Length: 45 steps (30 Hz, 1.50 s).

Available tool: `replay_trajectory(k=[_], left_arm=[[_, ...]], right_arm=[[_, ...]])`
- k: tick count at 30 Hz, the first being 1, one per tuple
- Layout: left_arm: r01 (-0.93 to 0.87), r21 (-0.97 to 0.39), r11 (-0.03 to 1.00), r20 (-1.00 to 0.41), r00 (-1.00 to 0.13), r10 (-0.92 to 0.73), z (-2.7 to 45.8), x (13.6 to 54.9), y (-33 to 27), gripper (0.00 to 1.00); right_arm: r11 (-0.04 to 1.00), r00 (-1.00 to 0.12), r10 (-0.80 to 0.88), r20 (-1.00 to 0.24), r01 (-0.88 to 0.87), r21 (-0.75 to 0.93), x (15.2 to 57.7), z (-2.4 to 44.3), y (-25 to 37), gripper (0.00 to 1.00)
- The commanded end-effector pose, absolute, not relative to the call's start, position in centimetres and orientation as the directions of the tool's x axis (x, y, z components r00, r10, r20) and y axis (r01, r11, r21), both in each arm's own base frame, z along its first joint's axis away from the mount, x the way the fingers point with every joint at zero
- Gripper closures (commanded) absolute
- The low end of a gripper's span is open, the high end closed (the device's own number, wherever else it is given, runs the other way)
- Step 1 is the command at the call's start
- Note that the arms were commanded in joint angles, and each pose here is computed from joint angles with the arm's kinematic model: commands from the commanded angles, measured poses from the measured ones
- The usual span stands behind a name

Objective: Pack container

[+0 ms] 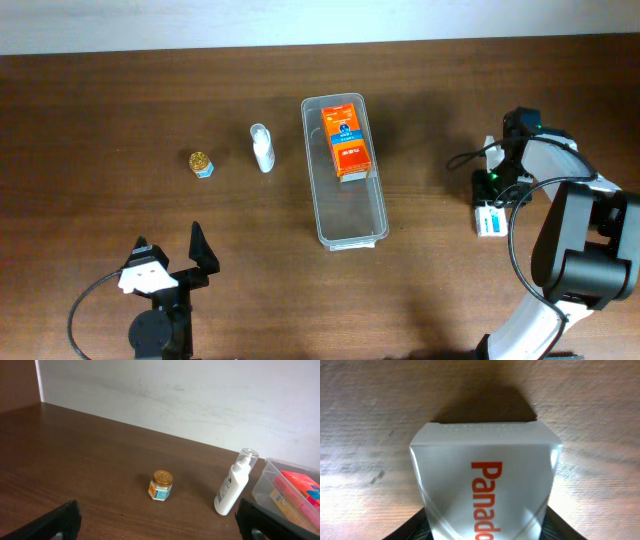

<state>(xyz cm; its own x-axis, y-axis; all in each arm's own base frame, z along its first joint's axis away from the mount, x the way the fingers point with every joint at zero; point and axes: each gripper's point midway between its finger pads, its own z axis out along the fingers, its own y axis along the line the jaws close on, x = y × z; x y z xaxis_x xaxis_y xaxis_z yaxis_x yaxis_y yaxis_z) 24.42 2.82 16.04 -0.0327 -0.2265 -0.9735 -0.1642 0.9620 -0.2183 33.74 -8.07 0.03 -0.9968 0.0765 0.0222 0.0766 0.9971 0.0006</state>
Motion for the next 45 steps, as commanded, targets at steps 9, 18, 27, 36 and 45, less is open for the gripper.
replay_trajectory(k=[9, 18, 27, 36, 45], left_arm=[[-0.155, -0.228, 0.961, -0.971, -0.033, -0.236, 15.9, 24.4, 2.7, 0.01], [-0.156, -0.228, 0.961, -0.971, -0.033, -0.235, 15.9, 24.4, 2.7, 0.01], [-0.155, -0.228, 0.961, -0.971, -0.033, -0.235, 15.9, 24.4, 2.7, 0.01], [-0.155, -0.228, 0.961, -0.971, -0.033, -0.236, 15.9, 24.4, 2.7, 0.01], [-0.156, -0.228, 0.961, -0.971, -0.033, -0.236, 15.9, 24.4, 2.7, 0.01]], right_arm=[[0.989, -0.994, 0.085, -0.07, 0.076, 0.13, 38.1, 5.9, -6.6, 0.49], [0.997, -0.997, 0.045, -0.062, 0.041, 0.066, 38.3, 8.8, -7.7, 0.45], [0.996, -0.997, 0.026, 0.069, 0.032, 0.086, 34.2, 4.1, -7.0, 0.43], [0.995, -0.993, 0.025, 0.112, 0.035, 0.092, 32.5, 2.1, -6.6, 0.43], [0.995, -0.994, 0.025, 0.111, 0.035, 0.091, 32.0, 0.7, -6.5, 0.44]])
